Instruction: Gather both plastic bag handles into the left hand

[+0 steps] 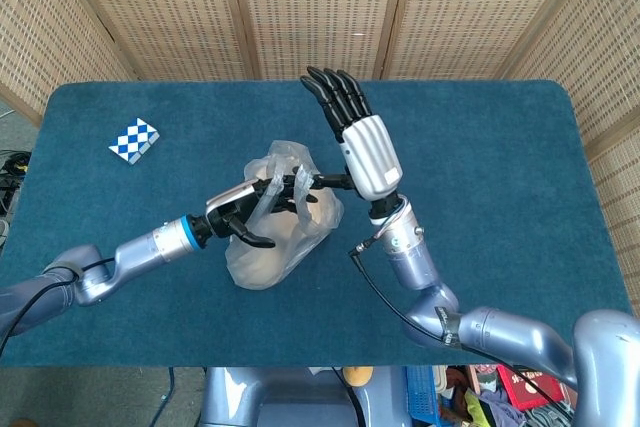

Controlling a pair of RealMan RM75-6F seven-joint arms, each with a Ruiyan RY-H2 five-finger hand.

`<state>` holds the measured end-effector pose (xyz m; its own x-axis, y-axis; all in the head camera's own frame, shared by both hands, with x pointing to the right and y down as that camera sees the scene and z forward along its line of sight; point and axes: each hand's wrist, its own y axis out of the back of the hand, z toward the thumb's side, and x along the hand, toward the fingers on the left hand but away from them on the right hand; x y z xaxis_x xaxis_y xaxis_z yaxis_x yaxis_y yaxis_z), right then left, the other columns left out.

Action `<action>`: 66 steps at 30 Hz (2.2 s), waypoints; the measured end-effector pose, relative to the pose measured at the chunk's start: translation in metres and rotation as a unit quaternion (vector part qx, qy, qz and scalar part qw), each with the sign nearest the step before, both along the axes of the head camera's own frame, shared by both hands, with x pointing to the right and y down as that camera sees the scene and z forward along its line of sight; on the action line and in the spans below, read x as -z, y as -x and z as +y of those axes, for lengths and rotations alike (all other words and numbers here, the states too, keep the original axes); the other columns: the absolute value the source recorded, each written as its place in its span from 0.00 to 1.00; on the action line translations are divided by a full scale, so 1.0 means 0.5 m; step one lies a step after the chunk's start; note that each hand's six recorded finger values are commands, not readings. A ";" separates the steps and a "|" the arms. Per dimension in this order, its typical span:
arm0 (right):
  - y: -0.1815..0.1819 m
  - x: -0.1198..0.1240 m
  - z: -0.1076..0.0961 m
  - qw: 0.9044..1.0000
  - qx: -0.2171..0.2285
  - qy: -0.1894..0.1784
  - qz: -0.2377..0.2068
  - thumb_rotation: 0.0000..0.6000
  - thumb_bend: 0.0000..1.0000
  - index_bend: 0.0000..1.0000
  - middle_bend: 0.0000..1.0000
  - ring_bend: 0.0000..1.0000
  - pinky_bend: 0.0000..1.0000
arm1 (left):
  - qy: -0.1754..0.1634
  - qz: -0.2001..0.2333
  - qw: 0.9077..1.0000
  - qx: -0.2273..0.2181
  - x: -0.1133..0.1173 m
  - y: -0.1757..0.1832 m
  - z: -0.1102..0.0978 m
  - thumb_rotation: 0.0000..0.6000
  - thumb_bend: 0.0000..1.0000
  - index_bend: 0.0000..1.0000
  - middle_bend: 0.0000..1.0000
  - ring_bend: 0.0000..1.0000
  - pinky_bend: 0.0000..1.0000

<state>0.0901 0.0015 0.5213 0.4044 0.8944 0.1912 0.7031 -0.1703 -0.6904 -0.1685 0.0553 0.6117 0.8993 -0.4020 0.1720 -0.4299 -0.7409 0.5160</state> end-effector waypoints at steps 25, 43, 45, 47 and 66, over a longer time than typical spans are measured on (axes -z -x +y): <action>0.072 0.025 0.015 0.999 0.037 0.028 -0.018 1.00 0.08 0.07 0.09 0.00 0.04 | -0.034 0.002 0.999 0.008 0.008 -0.136 0.005 0.96 0.01 0.19 0.13 0.16 0.23; 0.105 0.031 0.026 0.998 0.053 0.023 -0.009 1.00 0.00 0.01 0.08 0.00 0.04 | -0.040 -0.023 0.999 0.019 -0.004 -0.196 0.003 0.94 0.01 0.19 0.13 0.16 0.22; 0.105 0.032 0.025 0.998 0.054 0.021 -0.003 1.00 0.00 0.00 0.04 0.00 0.04 | -0.040 -0.022 0.999 0.020 -0.004 -0.196 0.003 0.94 0.01 0.19 0.13 0.16 0.22; 0.102 0.035 0.022 0.998 0.054 0.014 0.005 1.00 0.00 0.00 0.01 0.00 0.04 | -0.042 -0.023 0.999 0.022 -0.004 -0.195 0.002 0.94 0.01 0.19 0.13 0.16 0.22; 0.039 0.106 0.040 0.987 0.095 -0.059 0.113 1.00 0.00 0.00 0.00 0.00 0.04 | -0.060 -0.013 0.997 0.045 0.022 -0.193 -0.019 0.94 0.01 0.19 0.13 0.16 0.22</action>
<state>0.0708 0.0214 0.4681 0.6072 0.7749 0.1759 0.4917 -0.1925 -0.8492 -0.0717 0.0456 0.6009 0.8542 -0.5006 0.1403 -0.5098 -0.7539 0.4144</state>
